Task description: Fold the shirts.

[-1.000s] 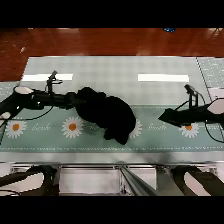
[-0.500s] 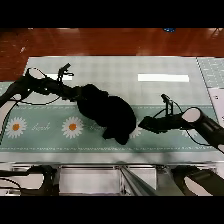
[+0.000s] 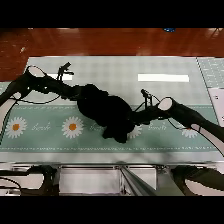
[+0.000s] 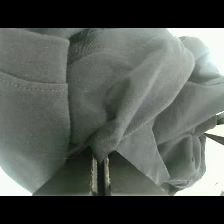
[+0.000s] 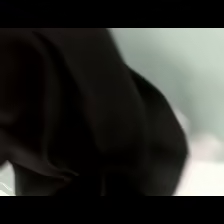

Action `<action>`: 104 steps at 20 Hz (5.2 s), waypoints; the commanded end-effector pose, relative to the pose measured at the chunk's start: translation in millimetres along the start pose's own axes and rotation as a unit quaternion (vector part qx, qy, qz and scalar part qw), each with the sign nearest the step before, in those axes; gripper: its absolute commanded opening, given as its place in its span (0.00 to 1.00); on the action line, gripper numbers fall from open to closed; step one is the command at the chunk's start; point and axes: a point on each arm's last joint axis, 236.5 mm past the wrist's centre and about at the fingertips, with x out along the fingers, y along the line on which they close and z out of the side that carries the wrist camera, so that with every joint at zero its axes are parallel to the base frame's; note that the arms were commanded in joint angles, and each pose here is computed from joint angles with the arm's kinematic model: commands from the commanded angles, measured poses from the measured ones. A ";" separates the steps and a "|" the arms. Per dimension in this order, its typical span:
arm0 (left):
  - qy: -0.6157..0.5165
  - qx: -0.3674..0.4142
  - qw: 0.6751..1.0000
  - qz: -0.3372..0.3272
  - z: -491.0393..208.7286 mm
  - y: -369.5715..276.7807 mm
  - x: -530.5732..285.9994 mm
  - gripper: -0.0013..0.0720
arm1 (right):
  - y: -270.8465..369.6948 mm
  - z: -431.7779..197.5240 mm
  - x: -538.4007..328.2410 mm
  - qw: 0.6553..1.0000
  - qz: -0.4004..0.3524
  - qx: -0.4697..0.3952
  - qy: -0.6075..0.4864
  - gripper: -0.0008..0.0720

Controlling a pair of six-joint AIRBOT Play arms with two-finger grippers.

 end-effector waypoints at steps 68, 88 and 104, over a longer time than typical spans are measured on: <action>-0.081 -0.392 0.916 0.025 -173.4 142.3 -64.4 0.71 | -203.9 81.0 -212.3 0.961 -0.095 0.176 -0.193 0.57; -0.115 -0.323 0.939 -0.004 -102.5 107.6 -30.0 0.04 | -186.5 103.0 -113.8 0.971 -0.026 0.206 -0.120 0.57; -0.510 0.059 0.855 -0.077 98.9 -127.3 -355.2 0.04 | 82.0 218.7 -426.0 0.885 -0.059 -0.193 -0.420 0.04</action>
